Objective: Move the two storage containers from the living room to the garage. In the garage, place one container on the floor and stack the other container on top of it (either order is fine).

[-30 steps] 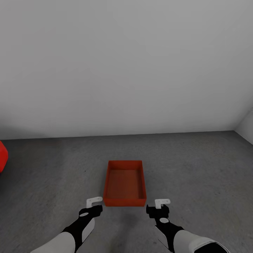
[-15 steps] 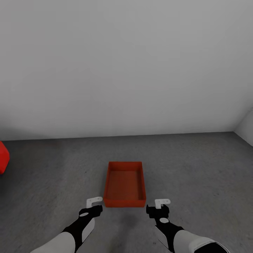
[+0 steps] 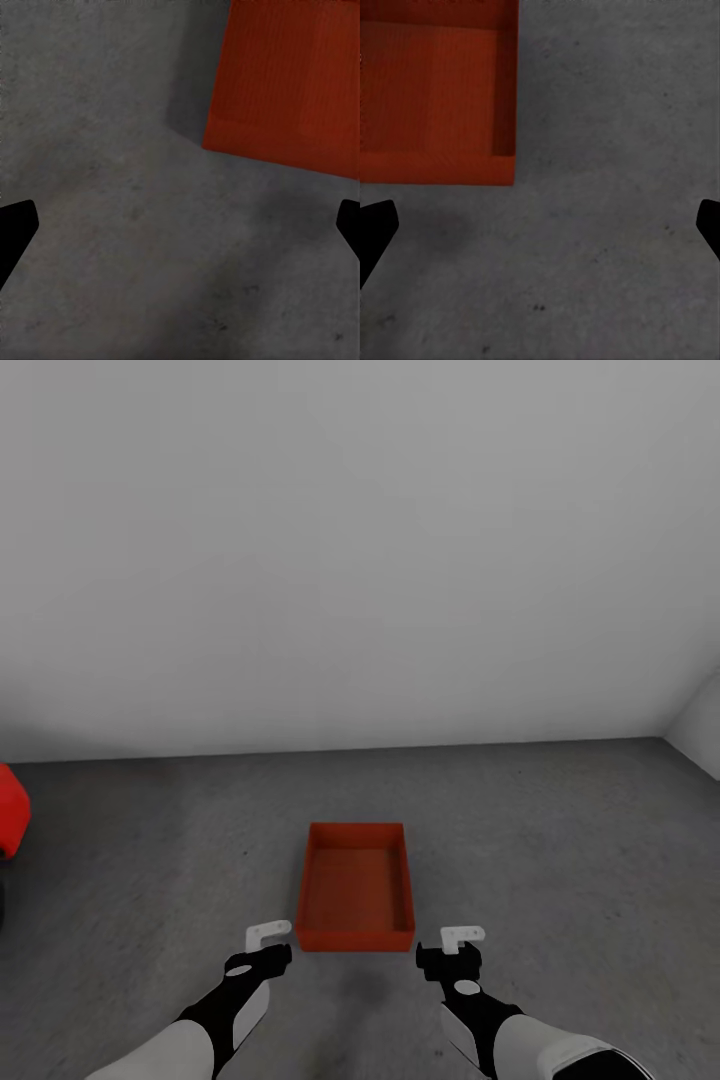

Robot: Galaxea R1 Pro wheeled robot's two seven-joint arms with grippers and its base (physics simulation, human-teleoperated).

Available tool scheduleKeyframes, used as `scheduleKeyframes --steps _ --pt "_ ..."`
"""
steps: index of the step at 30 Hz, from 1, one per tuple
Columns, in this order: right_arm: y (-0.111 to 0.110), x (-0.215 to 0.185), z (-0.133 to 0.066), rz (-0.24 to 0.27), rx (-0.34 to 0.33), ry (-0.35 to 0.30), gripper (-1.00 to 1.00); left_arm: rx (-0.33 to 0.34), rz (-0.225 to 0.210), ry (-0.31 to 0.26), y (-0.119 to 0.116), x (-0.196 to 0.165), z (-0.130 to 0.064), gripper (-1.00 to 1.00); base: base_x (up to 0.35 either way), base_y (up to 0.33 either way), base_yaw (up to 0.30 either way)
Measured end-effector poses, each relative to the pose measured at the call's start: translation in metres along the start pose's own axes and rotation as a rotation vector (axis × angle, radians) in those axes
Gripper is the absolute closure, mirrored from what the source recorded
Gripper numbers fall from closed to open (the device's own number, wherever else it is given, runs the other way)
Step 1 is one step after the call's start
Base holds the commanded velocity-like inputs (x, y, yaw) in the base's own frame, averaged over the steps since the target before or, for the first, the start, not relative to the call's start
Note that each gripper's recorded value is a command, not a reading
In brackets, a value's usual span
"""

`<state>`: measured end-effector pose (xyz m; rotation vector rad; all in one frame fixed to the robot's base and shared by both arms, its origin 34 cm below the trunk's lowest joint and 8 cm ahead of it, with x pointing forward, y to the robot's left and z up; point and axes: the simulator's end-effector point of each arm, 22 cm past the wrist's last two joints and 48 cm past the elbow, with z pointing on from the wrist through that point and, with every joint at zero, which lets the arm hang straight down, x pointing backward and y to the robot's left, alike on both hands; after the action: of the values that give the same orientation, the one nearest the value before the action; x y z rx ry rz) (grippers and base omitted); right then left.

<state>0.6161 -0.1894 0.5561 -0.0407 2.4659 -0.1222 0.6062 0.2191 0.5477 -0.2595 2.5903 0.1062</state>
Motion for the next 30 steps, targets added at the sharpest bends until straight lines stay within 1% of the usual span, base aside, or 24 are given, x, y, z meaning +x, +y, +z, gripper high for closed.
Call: scheduleKeyframes --steps 22,30 --pt "-0.003 -0.019 -0.026 0.000 0.000 0.000 -1.00 0.001 0.001 -0.001 0.000 -0.016 -0.029 -1.00 0.000 0.000 0.000" --pt "-0.004 -0.019 -0.026 -0.002 0.001 0.001 -1.00 0.002 0.000 -0.005 -0.001 -0.017 -0.029 -1.00 0.000 0.000 0.000"
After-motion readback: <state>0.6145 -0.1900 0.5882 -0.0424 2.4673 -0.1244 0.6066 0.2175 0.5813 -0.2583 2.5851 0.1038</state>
